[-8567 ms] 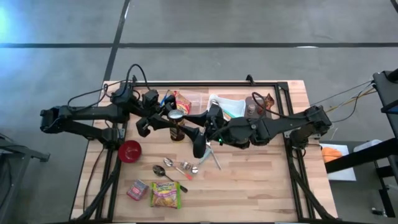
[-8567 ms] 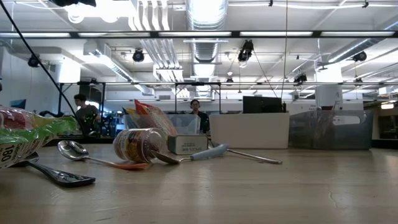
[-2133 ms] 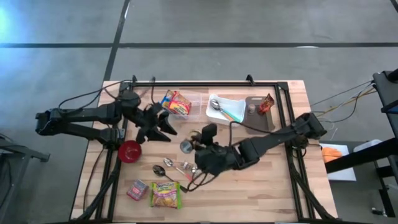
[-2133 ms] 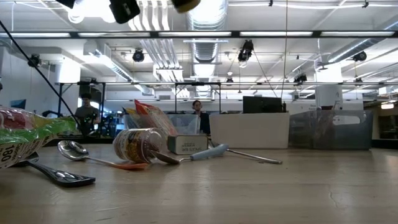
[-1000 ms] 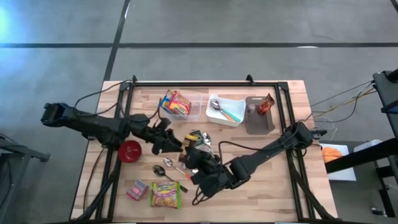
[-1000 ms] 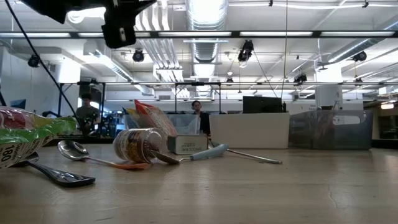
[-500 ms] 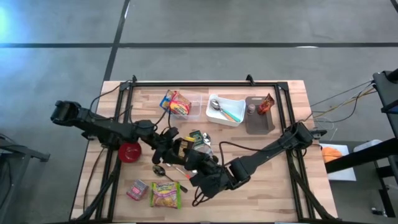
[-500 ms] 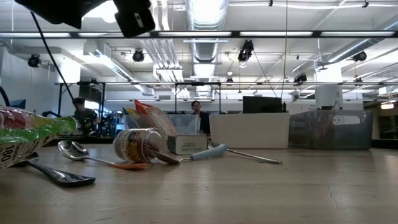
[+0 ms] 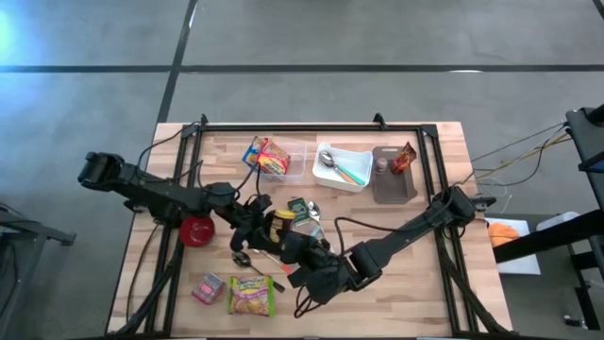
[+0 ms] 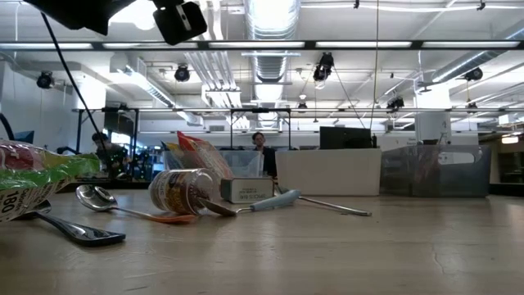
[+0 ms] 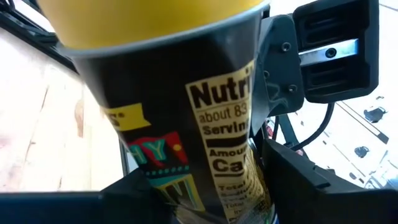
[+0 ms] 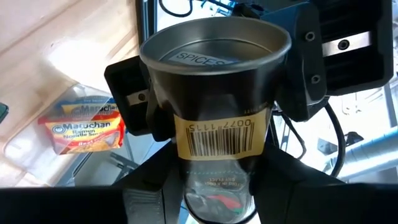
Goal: Pick & Place Food Item
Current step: Put the yellow seasoning can into the black bin
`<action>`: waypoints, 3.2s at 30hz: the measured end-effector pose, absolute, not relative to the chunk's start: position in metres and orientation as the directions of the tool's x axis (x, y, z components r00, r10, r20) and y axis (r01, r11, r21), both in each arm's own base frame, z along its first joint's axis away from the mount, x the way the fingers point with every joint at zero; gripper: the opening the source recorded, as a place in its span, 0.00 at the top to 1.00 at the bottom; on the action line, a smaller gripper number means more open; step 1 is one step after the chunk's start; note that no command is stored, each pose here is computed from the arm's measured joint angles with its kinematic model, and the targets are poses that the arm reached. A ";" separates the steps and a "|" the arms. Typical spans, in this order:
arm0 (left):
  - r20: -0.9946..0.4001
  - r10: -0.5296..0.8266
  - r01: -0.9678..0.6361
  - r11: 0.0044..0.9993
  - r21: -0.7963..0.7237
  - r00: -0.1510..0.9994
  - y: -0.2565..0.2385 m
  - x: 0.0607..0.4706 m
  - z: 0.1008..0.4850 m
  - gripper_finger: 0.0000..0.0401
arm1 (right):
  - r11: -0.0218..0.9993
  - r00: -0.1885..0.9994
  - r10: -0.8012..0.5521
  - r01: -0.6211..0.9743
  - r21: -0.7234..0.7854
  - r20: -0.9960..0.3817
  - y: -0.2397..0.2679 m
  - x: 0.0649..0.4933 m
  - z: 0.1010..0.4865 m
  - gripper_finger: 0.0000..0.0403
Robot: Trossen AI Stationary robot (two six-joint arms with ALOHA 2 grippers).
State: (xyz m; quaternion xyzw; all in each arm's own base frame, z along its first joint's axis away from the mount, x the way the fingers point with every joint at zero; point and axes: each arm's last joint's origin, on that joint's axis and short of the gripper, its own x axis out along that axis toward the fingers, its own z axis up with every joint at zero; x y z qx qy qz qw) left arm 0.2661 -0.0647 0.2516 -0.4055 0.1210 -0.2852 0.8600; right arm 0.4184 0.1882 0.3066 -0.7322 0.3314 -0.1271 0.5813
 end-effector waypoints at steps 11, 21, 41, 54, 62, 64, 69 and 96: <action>0.010 -0.609 0.429 0.547 -0.719 0.793 -0.064 0.260 0.257 0.57 | -0.013 0.756 -0.640 -0.185 -0.983 -0.134 0.197 0.418 0.317 0.33; -0.096 -0.572 0.423 0.699 -0.577 0.814 -0.056 0.226 0.276 0.57 | 0.235 0.663 -0.747 0.195 -0.952 -0.048 0.202 0.411 0.355 0.21; -0.586 -0.092 -0.036 0.978 -0.204 0.805 -0.040 0.206 0.260 0.57 | 0.982 0.883 -0.145 0.184 0.046 -0.447 0.127 0.398 0.427 0.20; -0.582 -0.257 0.179 0.965 -0.189 0.771 -0.074 0.239 0.289 0.57 | 0.972 0.826 -0.031 0.156 0.175 -0.563 0.098 0.407 0.410 0.20; -0.545 -0.264 0.190 0.963 -0.190 0.795 -0.075 0.242 0.302 0.58 | 0.959 0.811 -0.021 0.181 0.216 -0.584 0.100 0.414 0.391 0.20; -0.545 -0.266 0.186 0.962 -0.198 0.795 -0.075 0.242 0.302 0.58 | 0.958 0.813 -0.020 0.181 0.221 -0.582 0.101 0.415 0.387 0.20; -0.541 -0.266 0.183 0.962 -0.203 0.798 -0.075 0.242 0.302 0.58 | 0.957 0.823 0.004 0.162 0.240 -0.569 0.100 0.420 0.382 0.20; -0.517 -0.270 0.189 0.960 -0.206 0.812 -0.076 0.244 0.304 0.58 | 0.960 0.850 0.055 0.100 0.263 -0.523 0.097 0.427 0.380 0.44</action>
